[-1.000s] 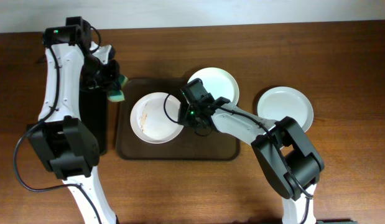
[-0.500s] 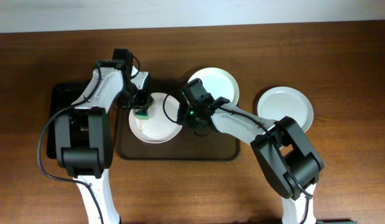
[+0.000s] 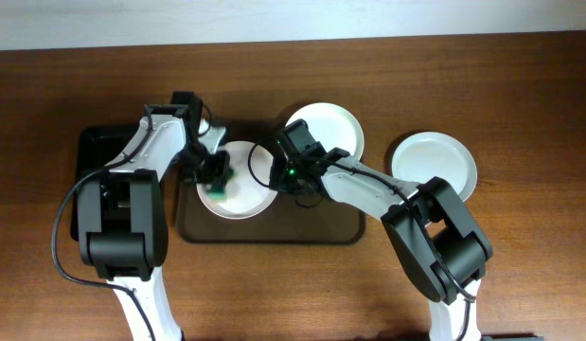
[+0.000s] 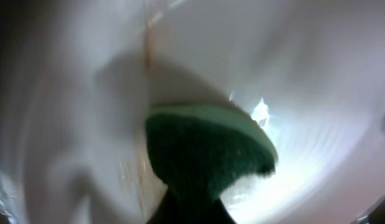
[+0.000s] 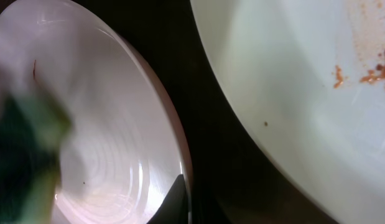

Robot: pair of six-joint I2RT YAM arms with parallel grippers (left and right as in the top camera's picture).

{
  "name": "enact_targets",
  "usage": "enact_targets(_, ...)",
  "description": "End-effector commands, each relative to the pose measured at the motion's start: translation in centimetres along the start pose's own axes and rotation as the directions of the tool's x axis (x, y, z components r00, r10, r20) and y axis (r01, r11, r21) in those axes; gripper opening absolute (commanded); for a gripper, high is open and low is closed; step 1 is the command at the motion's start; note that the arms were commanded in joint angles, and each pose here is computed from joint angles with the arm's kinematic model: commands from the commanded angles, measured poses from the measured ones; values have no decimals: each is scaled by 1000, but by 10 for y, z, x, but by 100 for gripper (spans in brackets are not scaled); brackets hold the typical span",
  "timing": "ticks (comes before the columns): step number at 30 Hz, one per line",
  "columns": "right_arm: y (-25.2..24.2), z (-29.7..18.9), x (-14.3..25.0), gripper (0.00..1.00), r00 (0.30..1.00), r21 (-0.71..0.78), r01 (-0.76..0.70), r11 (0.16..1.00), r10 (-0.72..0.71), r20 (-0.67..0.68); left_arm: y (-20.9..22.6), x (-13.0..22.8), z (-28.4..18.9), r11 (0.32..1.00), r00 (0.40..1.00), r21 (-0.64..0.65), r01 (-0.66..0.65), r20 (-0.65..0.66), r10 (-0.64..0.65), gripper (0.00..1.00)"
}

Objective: Clean dirty plates on tray and stack at the side
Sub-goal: 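Scrub the plate surface with the sponge, left gripper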

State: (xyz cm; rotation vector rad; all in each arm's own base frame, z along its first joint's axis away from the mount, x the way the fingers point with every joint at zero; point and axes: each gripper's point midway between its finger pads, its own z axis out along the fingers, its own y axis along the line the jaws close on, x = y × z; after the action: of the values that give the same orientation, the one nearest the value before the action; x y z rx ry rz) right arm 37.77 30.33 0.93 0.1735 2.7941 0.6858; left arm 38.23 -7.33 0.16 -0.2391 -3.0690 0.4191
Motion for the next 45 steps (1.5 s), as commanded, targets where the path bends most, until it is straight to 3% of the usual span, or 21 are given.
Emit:
enact_targets(1, 0, 3, -2, 4, 1000, -1, 3, 1000, -3, -4, 35, -12, 34, 989, 998, -142, 42, 49, -35, 1)
enact_targets(3, -1, 3, -2, 4, 1000, 1, 3, 1000, -3, -1, 59, -12, 36, 961, 996, -268, 74, 74, -56, 1)
enact_targets(6, 0, 3, -3, 4, 1000, -1, 3, 1000, -3, 2, 80, 12, 36, 896, 974, -383, 224, 60, -218, 1)
enact_targets(9, 0, 3, -3, 4, 1000, -1, 3, 1000, -3, 2, 80, 49, 38, 834, 918, -419, 360, 2, -395, 1)
enact_targets(12, 0, 3, -3, 4, 1000, -1, 3, 1000, -3, 2, 63, 74, 52, 854, 900, -367, 368, -92, -427, 1)
enact_targets(14, 0, 3, -3, 4, 1000, -1, 3, 1000, -3, 2, 52, 85, 63, 874, 911, -360, 326, -127, -392, 0)
enact_targets(17, 0, 3, -3, 4, 1000, -1, 3, 1000, -3, 2, 30, 76, 83, 953, 976, -279, 116, -146, -162, 0)
enact_targets(18, 0, 3, -3, 4, 1000, -1, 4, 1000, -4, 2, 25, 67, 92, 960, 991, -273, 52, -108, -84, 1)
enact_targets(22, 0, 3, -3, 4, 1000, -1, 4, 1000, -4, 2, 32, 40, 110, 944, 997, -330, 26, 71, -2, 1)
enact_targets(30, -1, 3, -4, 4, 1000, 4, 4, 1000, -4, 7, 33, 77, 103, 939, 997, -341, 44, -42, -62, 0)
enact_targets(37, -1, 3, -4, 4, 1000, 4, 3, 1000, -3, 7, 25, 82, 67, 936, 998, -350, 44, -35, -60, 0)
enact_targets(41, -1, 3, -4, 4, 1000, 3, 4, 1000, -4, 7, 47, 88, 72, 889, 997, -453, 67, 9, -71, 0)
enact_targets(45, -1, 3, -4, 4, 1000, 2, 4, 1000, -4, 9, 61, 79, 84, 859, 978, -479, 181, 181, -105, 0)
